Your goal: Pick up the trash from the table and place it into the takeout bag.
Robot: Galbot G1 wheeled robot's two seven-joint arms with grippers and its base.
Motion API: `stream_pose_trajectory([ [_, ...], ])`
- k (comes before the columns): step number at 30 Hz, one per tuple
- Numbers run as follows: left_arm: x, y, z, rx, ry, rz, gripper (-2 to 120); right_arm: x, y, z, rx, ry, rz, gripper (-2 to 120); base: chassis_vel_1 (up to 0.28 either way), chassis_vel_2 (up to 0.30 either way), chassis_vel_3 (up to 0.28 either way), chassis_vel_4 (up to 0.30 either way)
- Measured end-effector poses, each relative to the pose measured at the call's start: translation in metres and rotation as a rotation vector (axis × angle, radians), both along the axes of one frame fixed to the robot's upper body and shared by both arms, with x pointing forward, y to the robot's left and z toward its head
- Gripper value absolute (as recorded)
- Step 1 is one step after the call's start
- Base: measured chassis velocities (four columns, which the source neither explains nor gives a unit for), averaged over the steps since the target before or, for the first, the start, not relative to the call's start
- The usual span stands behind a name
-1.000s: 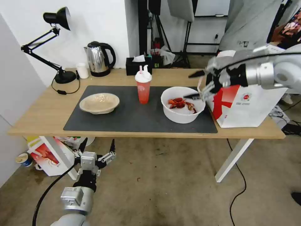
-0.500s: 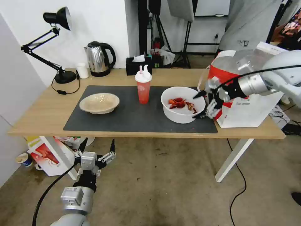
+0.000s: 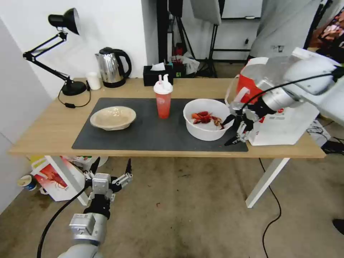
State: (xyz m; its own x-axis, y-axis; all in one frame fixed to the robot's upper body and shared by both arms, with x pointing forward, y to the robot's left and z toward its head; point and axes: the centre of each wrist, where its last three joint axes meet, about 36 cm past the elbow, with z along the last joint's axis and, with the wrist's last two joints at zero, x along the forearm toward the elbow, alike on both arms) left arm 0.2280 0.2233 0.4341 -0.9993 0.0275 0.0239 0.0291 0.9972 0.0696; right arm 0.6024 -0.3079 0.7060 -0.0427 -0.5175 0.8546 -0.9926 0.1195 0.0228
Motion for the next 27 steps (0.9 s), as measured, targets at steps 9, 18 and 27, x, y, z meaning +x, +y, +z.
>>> stream_pose_trajectory([
  [9, 0.0, 0.0, 0.0, 0.0, 0.0, 0.0, 100, 0.008, 0.011, 0.017, 0.035, -0.028, 0.003, 100, 0.0, 0.0, 0.0, 0.0],
  [18, 0.0, 0.0, 0.0, 0.0, 0.0, 0.0, 100, 0.011, 0.01, 0.023, 0.047, -0.037, -0.008, 100, 0.0, 0.0, 0.0, 0.0],
  [27, 0.0, 0.0, 0.0, 0.0, 0.0, 0.0, 100, 0.015, 0.018, 0.018, 0.043, -0.017, 0.004, 100, 0.0, 0.0, 0.0, 0.0],
])
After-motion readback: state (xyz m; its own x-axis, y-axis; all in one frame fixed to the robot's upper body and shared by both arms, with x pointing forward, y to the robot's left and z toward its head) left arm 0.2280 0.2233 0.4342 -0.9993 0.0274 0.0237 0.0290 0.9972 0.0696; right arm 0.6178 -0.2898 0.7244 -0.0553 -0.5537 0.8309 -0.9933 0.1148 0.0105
